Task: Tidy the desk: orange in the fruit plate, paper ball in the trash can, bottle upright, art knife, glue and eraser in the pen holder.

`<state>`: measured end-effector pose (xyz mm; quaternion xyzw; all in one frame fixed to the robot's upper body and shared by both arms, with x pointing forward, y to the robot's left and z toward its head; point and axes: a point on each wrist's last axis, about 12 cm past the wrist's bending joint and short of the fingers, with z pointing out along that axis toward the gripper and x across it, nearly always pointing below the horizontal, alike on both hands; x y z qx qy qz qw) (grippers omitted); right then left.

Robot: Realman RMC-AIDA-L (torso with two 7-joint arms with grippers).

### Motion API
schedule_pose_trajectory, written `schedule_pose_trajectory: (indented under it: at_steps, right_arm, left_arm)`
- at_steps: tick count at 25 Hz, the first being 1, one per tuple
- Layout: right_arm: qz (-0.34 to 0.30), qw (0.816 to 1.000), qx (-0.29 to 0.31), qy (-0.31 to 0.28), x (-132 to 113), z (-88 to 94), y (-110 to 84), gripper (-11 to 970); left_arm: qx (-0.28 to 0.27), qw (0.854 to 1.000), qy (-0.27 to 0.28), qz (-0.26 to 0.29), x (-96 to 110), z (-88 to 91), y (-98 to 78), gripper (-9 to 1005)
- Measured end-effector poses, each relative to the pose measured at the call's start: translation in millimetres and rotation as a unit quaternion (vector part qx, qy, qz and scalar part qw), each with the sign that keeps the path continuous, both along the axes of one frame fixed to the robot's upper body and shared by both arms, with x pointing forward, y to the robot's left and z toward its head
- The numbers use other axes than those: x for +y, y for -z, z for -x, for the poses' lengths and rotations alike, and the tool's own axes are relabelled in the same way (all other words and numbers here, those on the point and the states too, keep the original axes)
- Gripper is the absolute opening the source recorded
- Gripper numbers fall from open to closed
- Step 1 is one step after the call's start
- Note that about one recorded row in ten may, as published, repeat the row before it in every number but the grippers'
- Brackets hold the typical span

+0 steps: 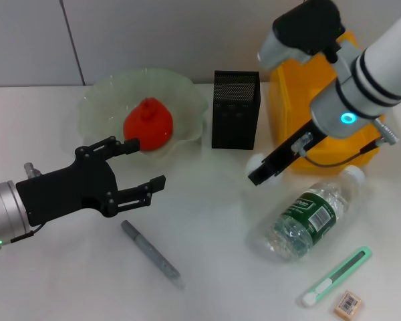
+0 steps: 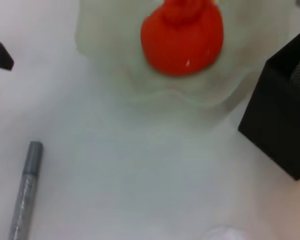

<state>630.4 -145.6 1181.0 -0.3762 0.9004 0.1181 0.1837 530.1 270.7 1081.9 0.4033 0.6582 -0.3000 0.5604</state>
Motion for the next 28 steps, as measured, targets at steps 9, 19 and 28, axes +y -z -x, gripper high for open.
schedule_pose_trajectory:
  at_steps: [9, 19, 28]
  right_arm:
    - [-0.042, 0.995, -0.094, 0.016, -20.5, 13.1, -40.0, 531]
    - [-0.124, 0.969, -0.194, 0.088, -91.4, 16.7, -59.0, 530]
    - [-0.124, 0.957, -0.215, 0.150, -138.5, 4.0, -29.6, 536]
  left_arm:
    - [0.000, 1.000, 0.000, 0.000, 0.1, 0.4, 0.2, 829]
    - [-0.001, 1.000, 0.003, 0.001, -1.8, -0.2, -0.3, 829]
    - [-0.001, 1.000, 0.006, 0.001, -3.2, 0.0, 0.0, 829]
